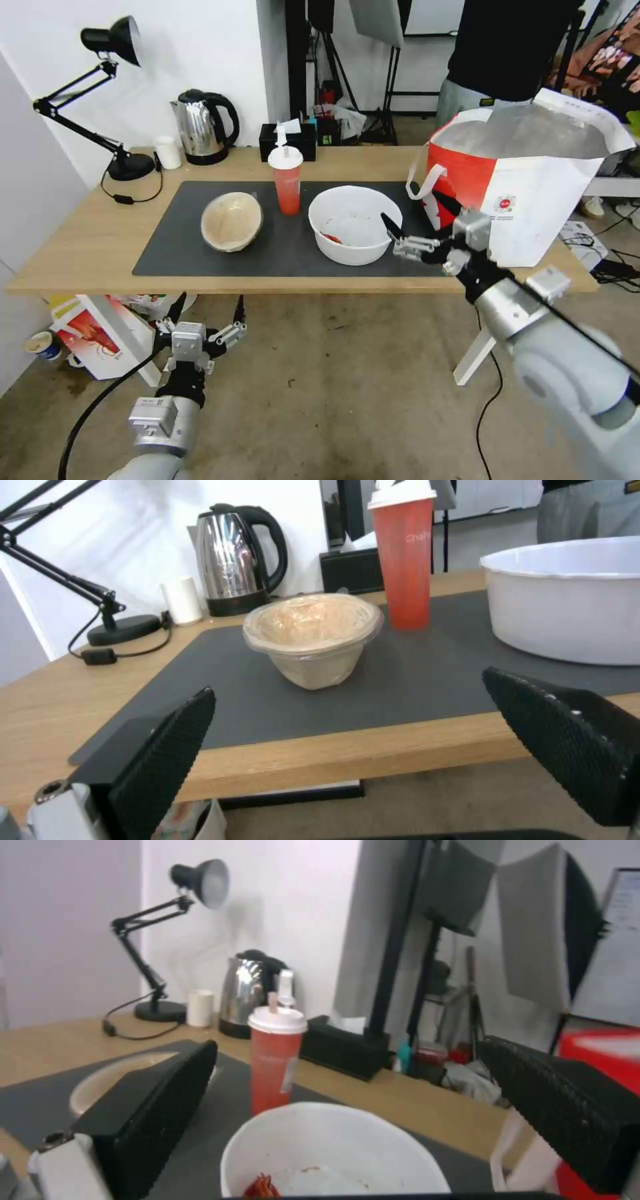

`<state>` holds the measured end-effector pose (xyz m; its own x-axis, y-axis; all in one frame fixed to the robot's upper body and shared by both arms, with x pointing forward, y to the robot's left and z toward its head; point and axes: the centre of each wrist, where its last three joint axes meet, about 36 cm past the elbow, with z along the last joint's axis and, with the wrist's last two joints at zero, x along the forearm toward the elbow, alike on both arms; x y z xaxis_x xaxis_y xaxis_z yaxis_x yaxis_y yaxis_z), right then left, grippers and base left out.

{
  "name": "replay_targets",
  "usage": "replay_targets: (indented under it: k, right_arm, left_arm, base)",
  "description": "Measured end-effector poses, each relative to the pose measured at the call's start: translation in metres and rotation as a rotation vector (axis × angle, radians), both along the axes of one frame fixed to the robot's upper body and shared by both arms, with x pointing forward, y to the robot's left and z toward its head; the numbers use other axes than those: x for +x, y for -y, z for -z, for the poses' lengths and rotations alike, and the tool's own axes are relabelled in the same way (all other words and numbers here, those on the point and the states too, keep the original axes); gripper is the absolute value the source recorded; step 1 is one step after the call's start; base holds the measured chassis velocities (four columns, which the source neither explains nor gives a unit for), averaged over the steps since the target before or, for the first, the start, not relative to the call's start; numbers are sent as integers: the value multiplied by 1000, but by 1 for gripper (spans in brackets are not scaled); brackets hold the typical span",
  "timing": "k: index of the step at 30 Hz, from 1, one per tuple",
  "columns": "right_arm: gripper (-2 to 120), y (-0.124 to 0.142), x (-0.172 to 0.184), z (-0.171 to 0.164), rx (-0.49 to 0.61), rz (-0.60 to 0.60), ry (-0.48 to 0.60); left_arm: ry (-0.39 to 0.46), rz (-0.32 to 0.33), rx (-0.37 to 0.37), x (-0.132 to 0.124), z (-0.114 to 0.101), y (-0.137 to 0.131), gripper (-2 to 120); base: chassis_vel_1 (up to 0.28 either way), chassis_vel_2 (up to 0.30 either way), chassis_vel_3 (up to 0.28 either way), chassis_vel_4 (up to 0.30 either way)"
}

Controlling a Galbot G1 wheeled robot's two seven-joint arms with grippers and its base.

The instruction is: Pick up the trash from the table and place it into the takeout bag.

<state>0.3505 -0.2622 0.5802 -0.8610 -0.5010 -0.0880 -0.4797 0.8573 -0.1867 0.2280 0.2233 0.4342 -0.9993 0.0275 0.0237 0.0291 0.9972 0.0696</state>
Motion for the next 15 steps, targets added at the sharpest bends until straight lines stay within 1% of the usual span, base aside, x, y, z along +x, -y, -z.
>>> replay_targets:
  k: [2,3,6,7,9,10,12,14,15]
  right_arm:
    - [100,3,6,-18,-36,-32,-1]
    - [100,3,6,-18,-36,-32,-1]
    - [100,8,12,-48,-104,-73,-6]
    - [100,8,12,-48,-104,-73,-6]
    - [100,10,13,-61,-133,-85,-10]
    - [100,12,14,-73,-163,-94,-13]
    - [100,12,14,-77,-171,-97,-15]
    - [100,15,14,-95,-218,-105,-24]
    - [100,15,14,-95,-218,-105,-24]
  left_arm:
    - [0,0,0,0,0,0,100]
    - [0,0,0,0,0,0,100]
    - [0,0,0,0,0,0,100]
    - [0,0,0,0,0,0,100]
    - [0,0,0,0,0,0,100]
    - [0,0,0,0,0,0,100]
    - [0,0,0,0,0,0,100]
    - [0,0,0,0,0,0,100]
    - [0,0,0,0,0,0,100]
  base:
    - [0,0,0,0]
    - [0,0,0,0]
    - [0,0,0,0]
    - [0,0,0,0]
    - [0,0,0,0]
    - [0,0,0,0]
    - [0,0,0,0]
    - [0,0,0,0]
    - [0,0,0,0]
